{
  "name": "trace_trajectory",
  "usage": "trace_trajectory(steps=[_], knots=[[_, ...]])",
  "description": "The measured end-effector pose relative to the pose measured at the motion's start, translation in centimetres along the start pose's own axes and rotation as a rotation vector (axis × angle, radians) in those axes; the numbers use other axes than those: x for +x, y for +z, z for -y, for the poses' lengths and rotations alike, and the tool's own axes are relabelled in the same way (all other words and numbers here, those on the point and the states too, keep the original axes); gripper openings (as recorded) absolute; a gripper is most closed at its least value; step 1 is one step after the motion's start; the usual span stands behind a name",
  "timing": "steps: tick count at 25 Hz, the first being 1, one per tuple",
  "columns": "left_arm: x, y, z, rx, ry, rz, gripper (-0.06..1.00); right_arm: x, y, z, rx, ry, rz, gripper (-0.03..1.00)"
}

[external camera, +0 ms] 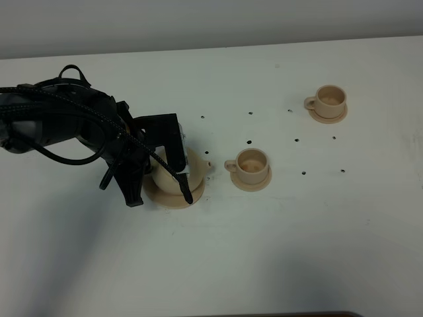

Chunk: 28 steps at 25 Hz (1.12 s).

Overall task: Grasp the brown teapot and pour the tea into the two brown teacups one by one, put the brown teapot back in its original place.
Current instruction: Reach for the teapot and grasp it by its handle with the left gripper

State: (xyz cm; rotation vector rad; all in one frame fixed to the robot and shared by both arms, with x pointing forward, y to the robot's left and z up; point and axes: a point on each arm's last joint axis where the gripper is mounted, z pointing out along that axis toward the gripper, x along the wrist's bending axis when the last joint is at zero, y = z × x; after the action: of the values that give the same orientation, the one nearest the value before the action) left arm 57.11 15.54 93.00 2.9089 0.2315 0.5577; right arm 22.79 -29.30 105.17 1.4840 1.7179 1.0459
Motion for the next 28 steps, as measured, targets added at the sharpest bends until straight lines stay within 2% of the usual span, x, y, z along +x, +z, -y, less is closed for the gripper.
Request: trace_trajectory(steps=[28], knots=[[0.3, -1.2, -0.4, -0.044, -0.032, -0.026, 0.13, 0.0, 0.0, 0.0, 0.0, 0.0, 0.0, 0.42]])
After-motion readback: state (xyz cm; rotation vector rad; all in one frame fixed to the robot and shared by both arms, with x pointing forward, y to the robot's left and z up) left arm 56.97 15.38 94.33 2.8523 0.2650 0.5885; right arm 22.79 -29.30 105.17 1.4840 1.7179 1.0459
